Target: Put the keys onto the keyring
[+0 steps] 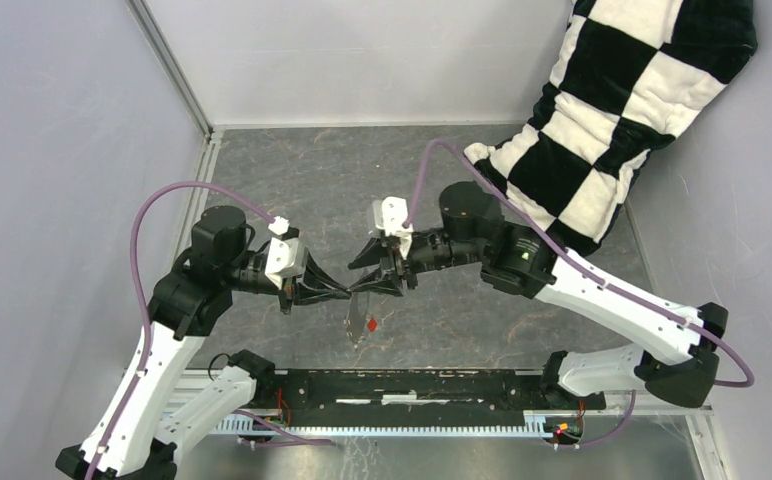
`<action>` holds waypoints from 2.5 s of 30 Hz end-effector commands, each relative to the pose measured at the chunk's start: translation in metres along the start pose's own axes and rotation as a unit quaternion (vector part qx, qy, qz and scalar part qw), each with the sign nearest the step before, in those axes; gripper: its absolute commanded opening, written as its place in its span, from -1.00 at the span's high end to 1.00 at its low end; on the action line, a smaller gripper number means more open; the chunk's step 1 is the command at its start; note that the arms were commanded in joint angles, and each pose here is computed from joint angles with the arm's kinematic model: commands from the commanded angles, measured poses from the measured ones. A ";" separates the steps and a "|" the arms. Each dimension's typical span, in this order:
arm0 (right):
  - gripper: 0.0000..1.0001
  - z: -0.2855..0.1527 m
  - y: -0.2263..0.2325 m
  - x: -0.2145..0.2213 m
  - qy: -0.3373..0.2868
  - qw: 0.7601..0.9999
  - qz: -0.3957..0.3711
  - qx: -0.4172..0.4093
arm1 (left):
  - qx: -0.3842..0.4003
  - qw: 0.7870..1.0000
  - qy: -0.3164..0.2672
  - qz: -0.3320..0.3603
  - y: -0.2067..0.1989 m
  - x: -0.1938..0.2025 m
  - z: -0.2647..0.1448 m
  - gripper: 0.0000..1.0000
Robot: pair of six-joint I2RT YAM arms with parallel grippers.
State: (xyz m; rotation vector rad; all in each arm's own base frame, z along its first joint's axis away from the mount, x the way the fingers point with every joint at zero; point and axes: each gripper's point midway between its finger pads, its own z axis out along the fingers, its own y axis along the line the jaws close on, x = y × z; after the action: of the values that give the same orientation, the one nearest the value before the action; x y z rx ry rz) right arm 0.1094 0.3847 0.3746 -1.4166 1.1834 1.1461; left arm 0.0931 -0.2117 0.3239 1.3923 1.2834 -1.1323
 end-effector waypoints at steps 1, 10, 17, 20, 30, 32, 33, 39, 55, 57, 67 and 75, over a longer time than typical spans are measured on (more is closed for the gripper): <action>0.17 -0.001 0.005 0.006 0.035 0.999 0.011 -0.018 | -0.006 0.999 0.000 0.046 0.003 -0.011 -0.003 0.96; 0.40 0.004 0.004 0.008 0.046 0.999 0.017 -0.021 | -0.011 0.999 0.005 0.050 0.006 -0.009 -0.003 0.96; 0.47 0.009 0.003 0.018 0.064 0.997 0.026 -0.022 | -0.014 0.999 0.005 0.052 0.008 -0.010 -0.004 0.96; 0.47 0.010 0.002 0.019 0.065 0.997 0.025 -0.019 | -0.014 0.998 0.005 0.054 0.007 -0.010 -0.004 0.96; 0.99 0.000 -0.008 -0.004 -0.003 0.999 -0.001 0.035 | -0.017 0.999 0.005 0.051 0.003 -0.007 -0.005 0.62; 0.99 -0.005 -0.007 -0.011 -0.034 0.998 0.000 0.045 | -0.023 0.999 0.009 0.045 0.003 -0.004 -0.006 0.44; 0.99 -0.006 -0.005 -0.012 -0.053 0.998 0.002 0.046 | -0.025 0.999 0.010 0.042 0.002 -0.003 -0.007 0.39; 0.99 -0.011 0.005 -0.013 -0.149 0.987 0.035 0.048 | -0.020 1.000 0.010 0.012 -0.002 0.002 -0.006 0.42; 0.99 -0.005 0.012 -0.011 -0.210 0.975 0.040 0.056 | 0.017 1.000 -0.018 -0.006 -0.005 -0.006 0.002 0.43; 0.99 0.000 0.014 -0.010 -0.196 0.978 0.031 0.055 | 0.015 1.000 -0.023 -0.005 -0.005 -0.010 0.002 0.44; 0.99 -0.001 0.014 -0.006 -0.197 0.978 0.029 0.070 | 0.017 0.999 -0.034 0.008 -0.010 -0.016 0.000 0.55; 0.99 -0.009 0.019 -0.013 -0.247 0.966 0.040 0.069 | 0.025 0.999 -0.027 0.016 -0.016 -0.010 -0.002 0.48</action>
State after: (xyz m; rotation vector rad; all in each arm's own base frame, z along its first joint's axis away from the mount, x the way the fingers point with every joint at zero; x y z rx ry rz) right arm 0.0940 0.3849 0.3492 -1.0189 1.0763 1.3055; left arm 0.0864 -0.2117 0.3269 1.3659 1.2701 -1.1668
